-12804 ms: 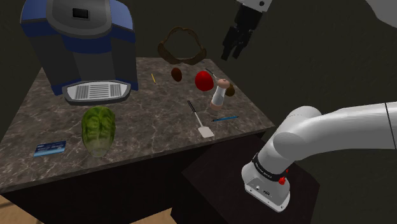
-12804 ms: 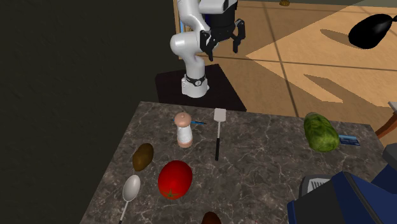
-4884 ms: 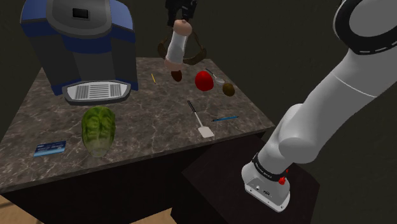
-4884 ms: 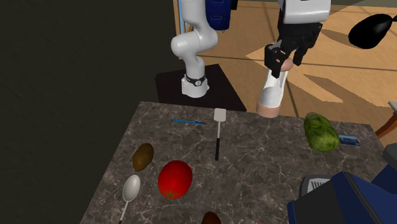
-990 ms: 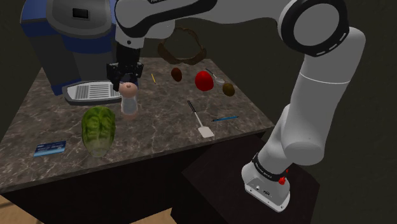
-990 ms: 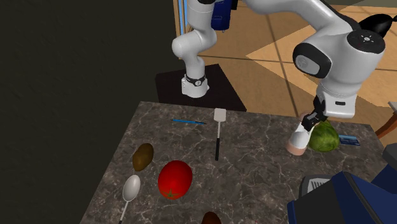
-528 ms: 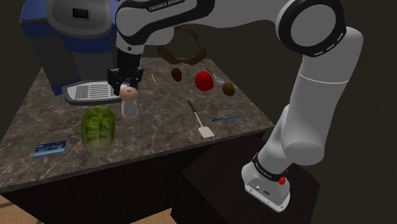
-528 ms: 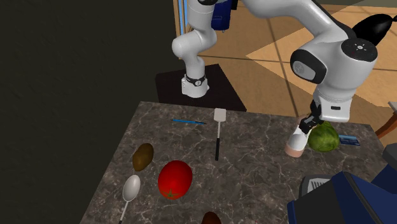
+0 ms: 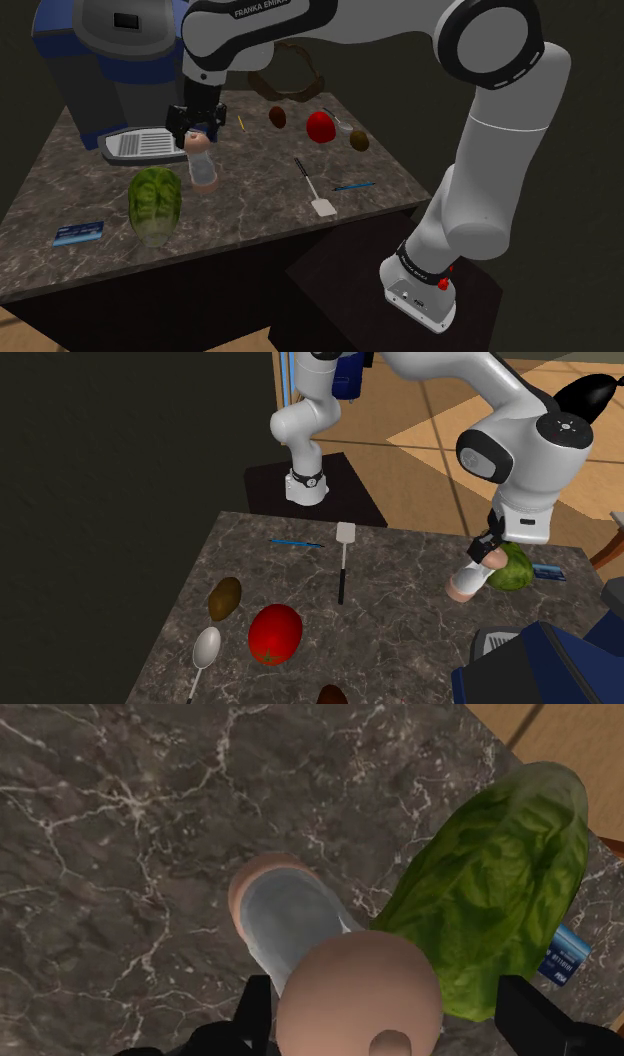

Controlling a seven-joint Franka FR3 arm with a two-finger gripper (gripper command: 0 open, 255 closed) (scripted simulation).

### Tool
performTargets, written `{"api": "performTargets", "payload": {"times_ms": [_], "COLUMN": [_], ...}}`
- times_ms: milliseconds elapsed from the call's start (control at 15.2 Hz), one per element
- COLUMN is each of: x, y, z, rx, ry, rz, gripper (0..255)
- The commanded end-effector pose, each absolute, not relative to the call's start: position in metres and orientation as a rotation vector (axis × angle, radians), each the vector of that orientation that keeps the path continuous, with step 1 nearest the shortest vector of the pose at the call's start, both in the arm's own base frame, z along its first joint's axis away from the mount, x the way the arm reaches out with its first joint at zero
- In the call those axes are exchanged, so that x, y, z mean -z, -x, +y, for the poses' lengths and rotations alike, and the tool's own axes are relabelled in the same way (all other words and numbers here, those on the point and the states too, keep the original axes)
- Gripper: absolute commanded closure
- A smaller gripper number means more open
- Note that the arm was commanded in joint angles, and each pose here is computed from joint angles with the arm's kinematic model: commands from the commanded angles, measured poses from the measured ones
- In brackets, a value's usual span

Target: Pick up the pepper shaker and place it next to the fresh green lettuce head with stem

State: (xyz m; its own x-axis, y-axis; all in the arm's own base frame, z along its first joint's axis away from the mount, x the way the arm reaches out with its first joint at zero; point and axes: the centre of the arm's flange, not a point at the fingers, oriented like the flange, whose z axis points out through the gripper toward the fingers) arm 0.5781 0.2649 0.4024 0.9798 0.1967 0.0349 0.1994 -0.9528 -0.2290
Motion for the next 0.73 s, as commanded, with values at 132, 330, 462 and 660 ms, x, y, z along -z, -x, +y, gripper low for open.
{"api": "performTargets", "payload": {"times_ms": [132,330,462,660], "x": [-0.428,-0.451,-0.451,-0.451], "y": [-0.578,-0.579,-0.579,-0.579], "z": [0.259,0.253,0.253,0.253], "rx": [0.017,0.017,0.017,0.017], "ry": [2.893,2.893,2.893,2.893], "rz": [-0.293,-0.293,-0.293,-0.293], "gripper": [0,0,0,0]}}
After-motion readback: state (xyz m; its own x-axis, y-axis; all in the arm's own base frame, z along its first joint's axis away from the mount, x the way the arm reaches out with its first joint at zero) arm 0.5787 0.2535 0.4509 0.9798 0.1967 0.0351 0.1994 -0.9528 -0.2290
